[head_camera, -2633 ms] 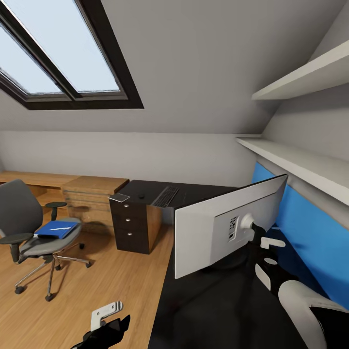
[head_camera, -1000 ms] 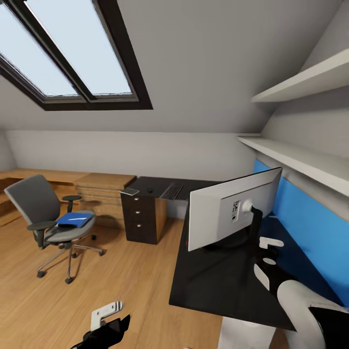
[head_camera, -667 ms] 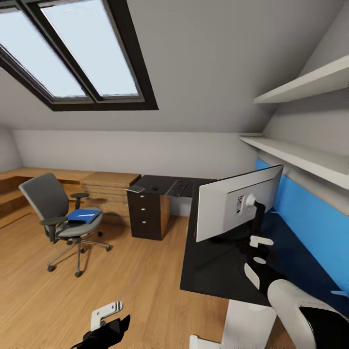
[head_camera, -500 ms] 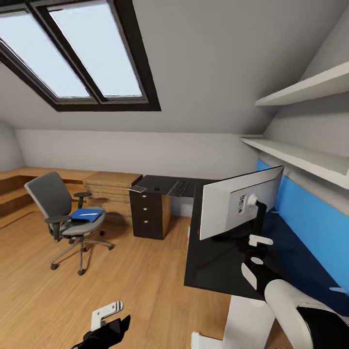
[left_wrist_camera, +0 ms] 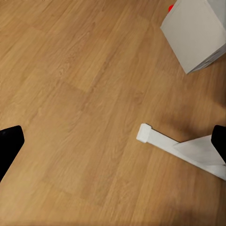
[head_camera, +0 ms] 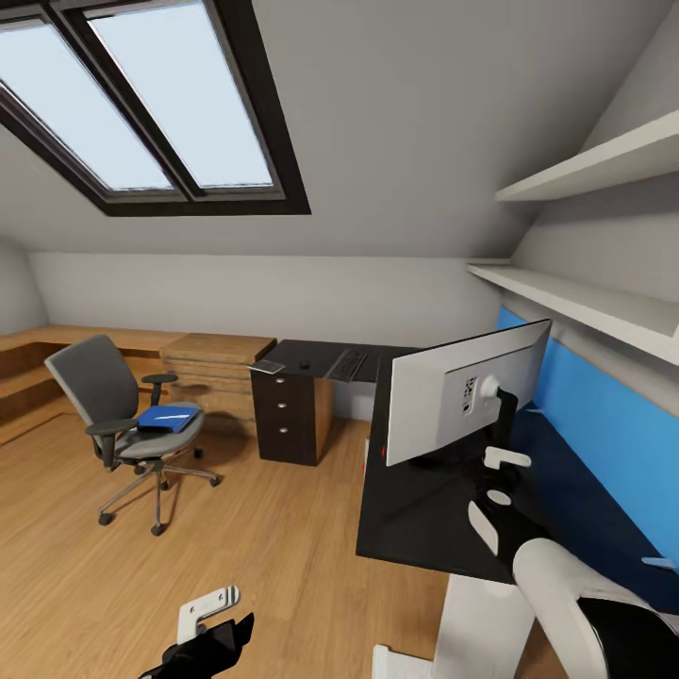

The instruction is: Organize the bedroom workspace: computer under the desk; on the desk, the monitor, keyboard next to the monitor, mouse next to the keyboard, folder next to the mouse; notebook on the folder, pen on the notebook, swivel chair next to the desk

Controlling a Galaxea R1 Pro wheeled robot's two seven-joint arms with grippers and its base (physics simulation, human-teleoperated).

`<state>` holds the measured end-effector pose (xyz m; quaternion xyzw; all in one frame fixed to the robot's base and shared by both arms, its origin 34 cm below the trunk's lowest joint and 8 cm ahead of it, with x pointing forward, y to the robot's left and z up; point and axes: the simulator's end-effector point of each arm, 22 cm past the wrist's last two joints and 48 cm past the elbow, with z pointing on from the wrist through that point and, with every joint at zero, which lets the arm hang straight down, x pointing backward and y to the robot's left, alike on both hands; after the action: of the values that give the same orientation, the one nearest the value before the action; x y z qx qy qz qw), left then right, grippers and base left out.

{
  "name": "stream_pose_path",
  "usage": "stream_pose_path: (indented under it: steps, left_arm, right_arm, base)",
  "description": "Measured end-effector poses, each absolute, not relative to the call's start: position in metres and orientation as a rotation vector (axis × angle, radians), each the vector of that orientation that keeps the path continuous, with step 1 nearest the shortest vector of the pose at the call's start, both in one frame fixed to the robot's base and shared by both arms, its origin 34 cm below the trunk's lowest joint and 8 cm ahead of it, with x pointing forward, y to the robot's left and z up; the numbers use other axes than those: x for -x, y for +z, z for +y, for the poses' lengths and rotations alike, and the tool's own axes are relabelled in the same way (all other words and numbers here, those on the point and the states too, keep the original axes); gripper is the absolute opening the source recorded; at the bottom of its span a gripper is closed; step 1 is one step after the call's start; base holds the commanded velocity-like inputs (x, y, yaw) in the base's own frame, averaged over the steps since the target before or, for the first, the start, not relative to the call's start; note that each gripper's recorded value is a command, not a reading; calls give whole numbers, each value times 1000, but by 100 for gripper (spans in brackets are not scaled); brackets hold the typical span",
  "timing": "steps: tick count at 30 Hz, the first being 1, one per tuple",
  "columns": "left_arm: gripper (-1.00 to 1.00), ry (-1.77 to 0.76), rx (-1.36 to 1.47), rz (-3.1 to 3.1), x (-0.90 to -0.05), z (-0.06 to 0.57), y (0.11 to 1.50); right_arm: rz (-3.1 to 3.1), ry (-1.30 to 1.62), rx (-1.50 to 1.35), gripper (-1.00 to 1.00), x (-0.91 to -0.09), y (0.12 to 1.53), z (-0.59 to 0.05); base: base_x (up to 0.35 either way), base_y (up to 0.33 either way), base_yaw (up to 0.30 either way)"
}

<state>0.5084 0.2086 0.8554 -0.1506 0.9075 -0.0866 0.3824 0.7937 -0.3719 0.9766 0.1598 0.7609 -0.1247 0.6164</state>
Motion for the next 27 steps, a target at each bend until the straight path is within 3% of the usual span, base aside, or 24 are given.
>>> stream_pose_path:
  steps: [7, 22, 27]
  left_arm:
    - [100, -219, 383, 2315, -508, 209, 855]
    - [100, -218, 383, 2315, -508, 209, 855]
    - [100, -218, 383, 2315, -508, 209, 855]
  right_arm:
    - [1723, -256, -363, 100, -800, 1000, -355]
    - [1732, -239, -355, 100, -732, 1007, -343]
    - [1793, -225, -361, 100, -726, 1002, -330]
  base:
    - [0, 0, 0]
    - [0, 0, 0]
    - [0, 199, 0]
